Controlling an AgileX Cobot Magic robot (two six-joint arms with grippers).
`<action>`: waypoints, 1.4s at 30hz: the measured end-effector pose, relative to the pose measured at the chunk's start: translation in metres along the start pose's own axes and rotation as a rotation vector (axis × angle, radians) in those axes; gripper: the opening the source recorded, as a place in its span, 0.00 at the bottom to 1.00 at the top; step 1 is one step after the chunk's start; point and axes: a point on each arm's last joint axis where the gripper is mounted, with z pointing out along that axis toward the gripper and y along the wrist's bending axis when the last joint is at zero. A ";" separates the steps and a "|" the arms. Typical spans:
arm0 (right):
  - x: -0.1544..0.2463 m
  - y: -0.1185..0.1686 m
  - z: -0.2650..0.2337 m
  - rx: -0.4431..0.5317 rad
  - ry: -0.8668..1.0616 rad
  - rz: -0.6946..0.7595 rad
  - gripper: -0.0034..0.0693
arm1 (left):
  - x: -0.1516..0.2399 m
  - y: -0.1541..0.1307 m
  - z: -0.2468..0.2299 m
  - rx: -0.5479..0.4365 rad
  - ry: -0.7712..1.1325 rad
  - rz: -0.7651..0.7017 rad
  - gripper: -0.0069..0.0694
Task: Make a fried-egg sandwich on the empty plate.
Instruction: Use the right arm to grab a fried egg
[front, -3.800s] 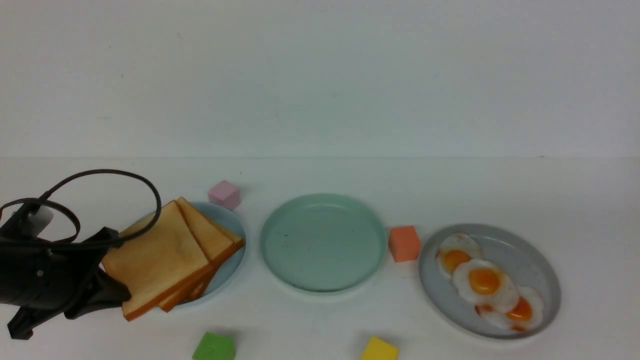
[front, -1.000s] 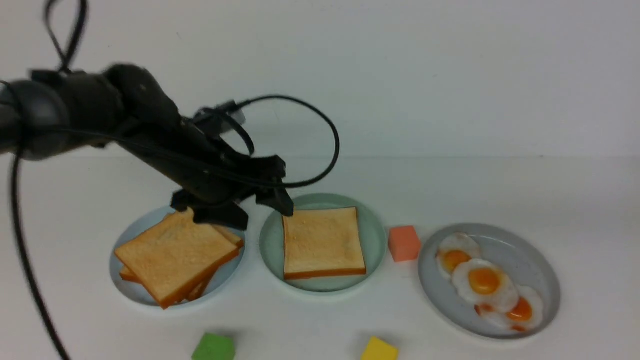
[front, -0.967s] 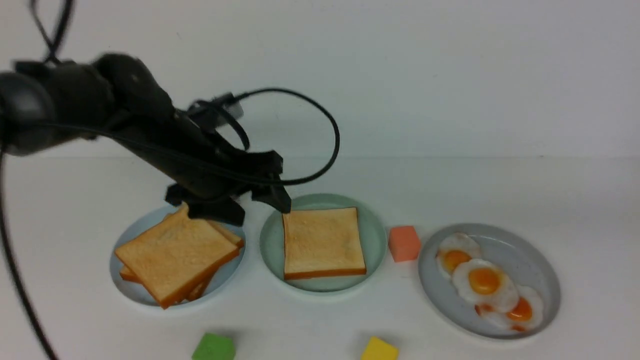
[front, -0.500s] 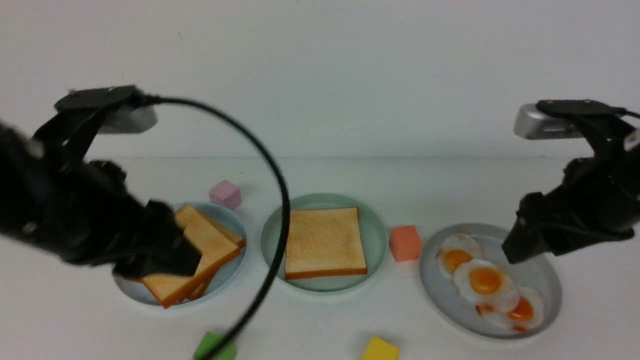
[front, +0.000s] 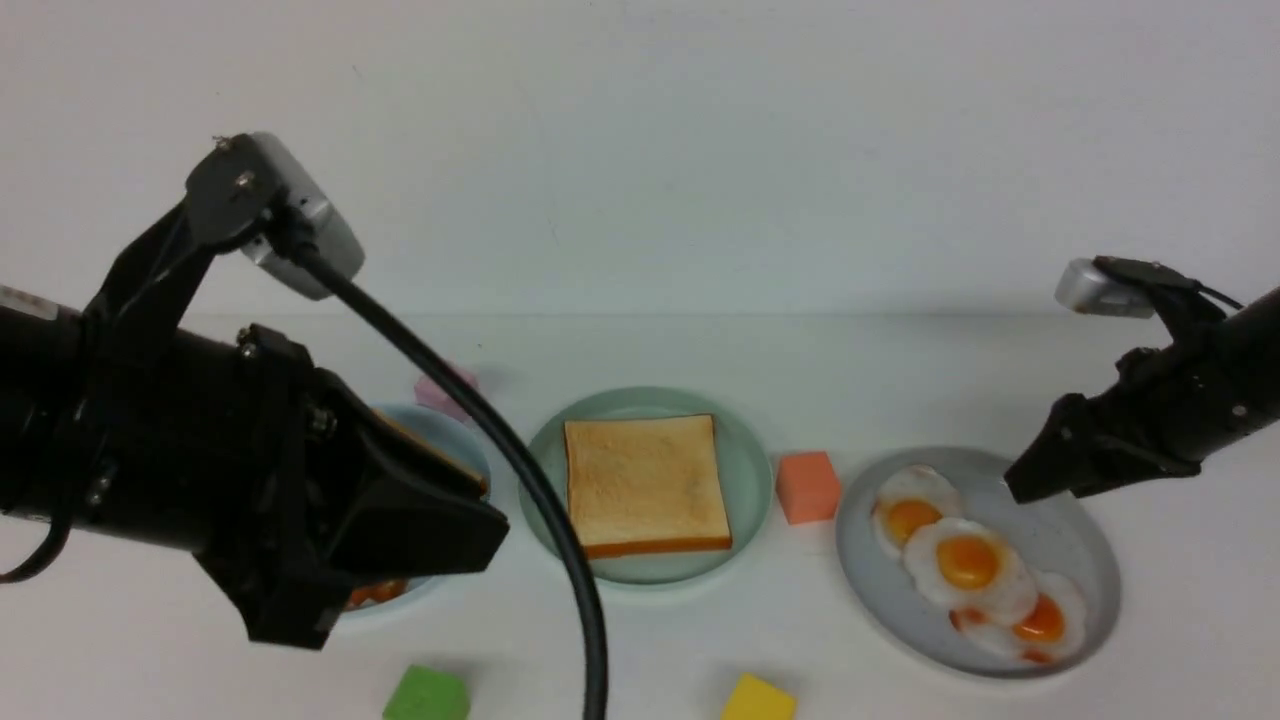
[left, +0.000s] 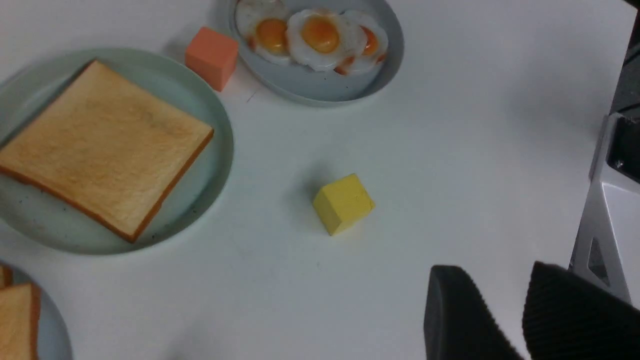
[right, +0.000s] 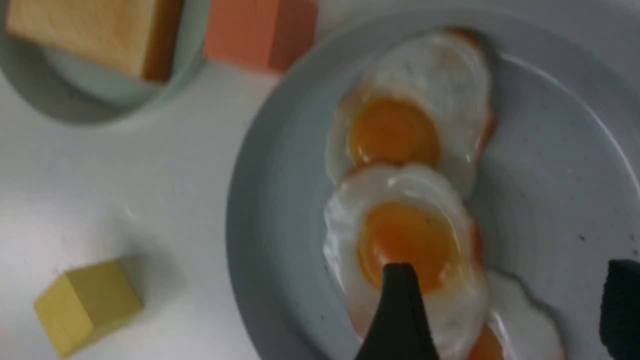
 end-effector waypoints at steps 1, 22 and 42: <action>-0.001 -0.001 0.003 -0.015 0.005 0.012 0.76 | 0.000 0.000 0.000 0.000 0.000 0.010 0.39; -0.002 -0.015 0.030 -0.126 0.147 -0.070 0.76 | -0.001 -0.003 0.000 0.038 -0.009 -0.001 0.39; 0.004 -0.028 0.061 -0.187 0.157 -0.047 0.48 | 0.000 -0.002 0.000 0.024 -0.001 -0.011 0.40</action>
